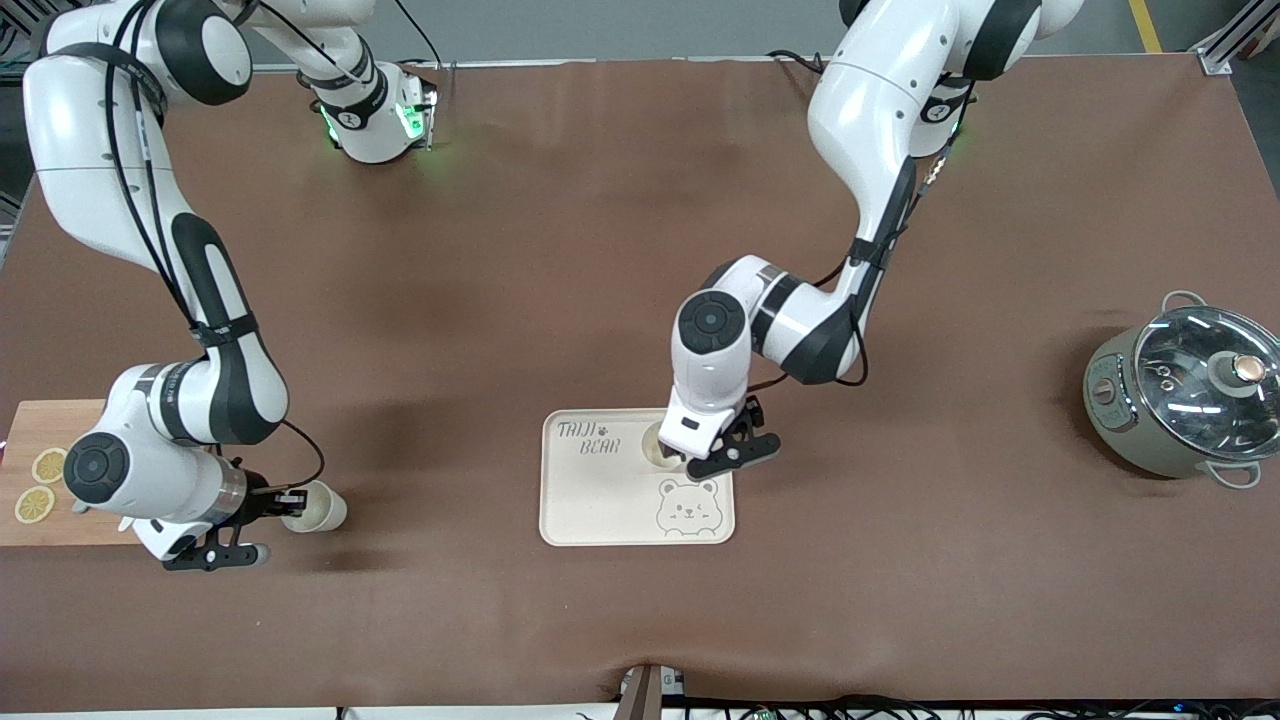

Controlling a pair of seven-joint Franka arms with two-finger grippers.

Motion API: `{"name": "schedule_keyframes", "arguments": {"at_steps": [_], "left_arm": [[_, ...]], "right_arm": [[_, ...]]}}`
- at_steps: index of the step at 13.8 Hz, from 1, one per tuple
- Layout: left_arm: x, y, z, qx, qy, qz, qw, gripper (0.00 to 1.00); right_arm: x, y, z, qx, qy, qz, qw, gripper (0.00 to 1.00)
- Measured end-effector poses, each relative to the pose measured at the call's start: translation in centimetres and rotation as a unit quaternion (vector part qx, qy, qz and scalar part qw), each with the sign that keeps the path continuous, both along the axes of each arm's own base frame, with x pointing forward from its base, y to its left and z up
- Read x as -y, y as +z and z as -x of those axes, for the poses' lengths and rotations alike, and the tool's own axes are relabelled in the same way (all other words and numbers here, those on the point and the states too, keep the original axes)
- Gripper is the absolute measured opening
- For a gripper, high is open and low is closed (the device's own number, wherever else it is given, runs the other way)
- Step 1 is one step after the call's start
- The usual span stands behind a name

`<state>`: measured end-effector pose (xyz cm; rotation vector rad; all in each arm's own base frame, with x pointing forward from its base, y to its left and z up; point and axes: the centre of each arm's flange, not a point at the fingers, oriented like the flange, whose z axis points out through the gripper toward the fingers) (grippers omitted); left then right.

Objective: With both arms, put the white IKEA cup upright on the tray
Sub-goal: 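Lower the cup upright onto the tray and open the left gripper, then withdraw the left gripper while the right gripper carries its cup to the tray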

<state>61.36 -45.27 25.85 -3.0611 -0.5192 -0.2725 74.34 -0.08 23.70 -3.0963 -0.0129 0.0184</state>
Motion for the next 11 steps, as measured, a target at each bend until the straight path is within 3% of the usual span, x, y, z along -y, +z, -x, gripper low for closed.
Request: {"name": "schedule_keyframes", "arguments": {"at_steps": [3, 6, 8, 11], "left_arm": [[1.1, 1.2, 0.7, 0.006, 0.013, 0.008, 1.000, 1.00], [-0.8, 7.1, -0.6, 0.015, 0.012, 0.011, 1.000, 1.00], [-5.9, 12.4, -2.8, 0.007, -0.004, 0.001, 1.000, 1.00], [-18.6, 20.1, -7.1, 0.006, -0.042, 0.012, 0.999, 1.00]], "right_arm": [[-6.0, 4.0, -0.5, -0.017, -0.064, -0.017, 0.998, 0.04], [-12.4, 6.5, -0.1, -0.020, -0.114, -0.020, 0.993, 0.04], [-17.3, 6.8, 0.7, -0.021, -0.151, -0.020, 0.988, 0.04], [-25.9, 8.4, 2.5, -0.010, -0.196, -0.026, 0.980, 0.04]]}}
